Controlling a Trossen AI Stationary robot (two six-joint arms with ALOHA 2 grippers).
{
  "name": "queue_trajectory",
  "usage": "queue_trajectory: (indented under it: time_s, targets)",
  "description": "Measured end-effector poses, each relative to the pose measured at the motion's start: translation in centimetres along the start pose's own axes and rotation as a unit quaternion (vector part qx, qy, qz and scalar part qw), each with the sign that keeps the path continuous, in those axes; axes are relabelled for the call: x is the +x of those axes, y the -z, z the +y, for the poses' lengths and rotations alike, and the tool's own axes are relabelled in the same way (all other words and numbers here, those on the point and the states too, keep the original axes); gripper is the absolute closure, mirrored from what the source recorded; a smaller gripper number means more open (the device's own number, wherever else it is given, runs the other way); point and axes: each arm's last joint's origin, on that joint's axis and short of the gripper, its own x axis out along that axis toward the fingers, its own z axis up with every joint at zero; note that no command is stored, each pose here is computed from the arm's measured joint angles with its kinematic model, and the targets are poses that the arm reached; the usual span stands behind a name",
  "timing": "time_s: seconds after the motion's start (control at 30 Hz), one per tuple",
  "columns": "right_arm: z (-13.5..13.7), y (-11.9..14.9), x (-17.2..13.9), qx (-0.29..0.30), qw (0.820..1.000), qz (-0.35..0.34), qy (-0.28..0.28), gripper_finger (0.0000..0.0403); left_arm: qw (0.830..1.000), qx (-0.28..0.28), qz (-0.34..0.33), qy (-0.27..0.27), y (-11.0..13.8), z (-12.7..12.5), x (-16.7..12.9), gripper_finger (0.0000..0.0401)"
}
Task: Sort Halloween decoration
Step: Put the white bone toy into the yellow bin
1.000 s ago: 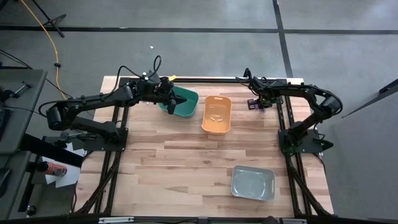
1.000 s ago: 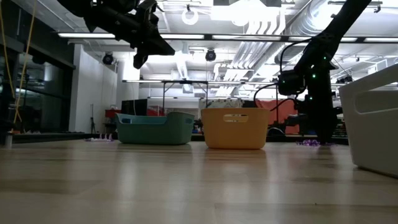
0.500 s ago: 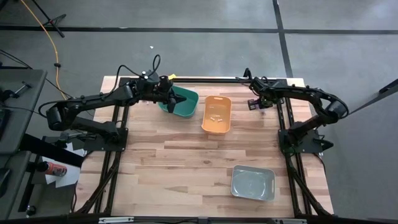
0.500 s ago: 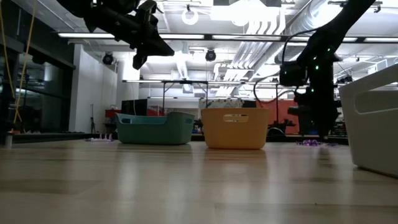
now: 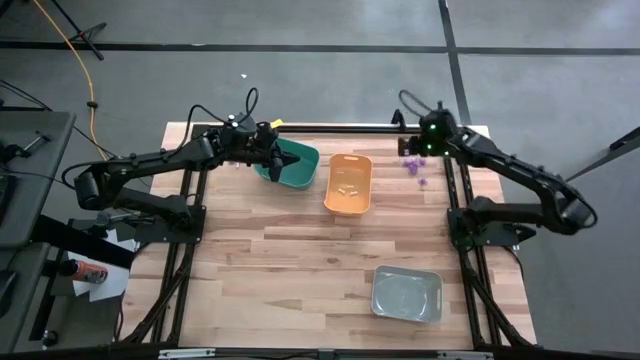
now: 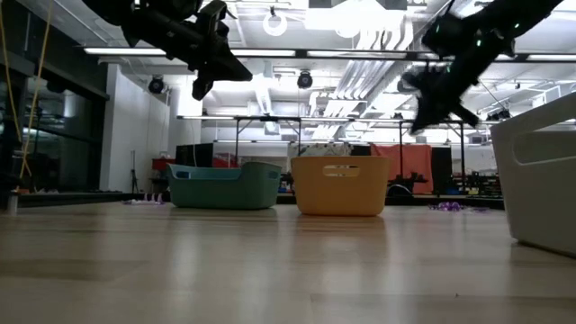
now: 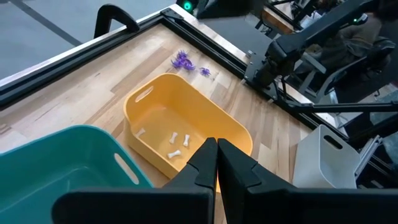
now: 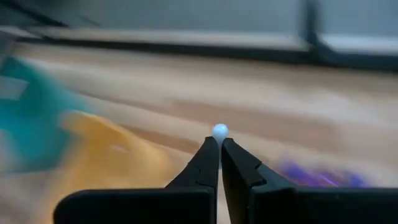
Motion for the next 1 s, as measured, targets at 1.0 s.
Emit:
queue_trajectory:
  time_s: [1.0]
  targets:
    - [10.7, -0.3, -5.1, -0.241, 0.833, -0.226, -0.443, 0.0402, 0.981, 0.079, -0.150, 0.093, -3.1, -1.6, -0.6, 0.0401]
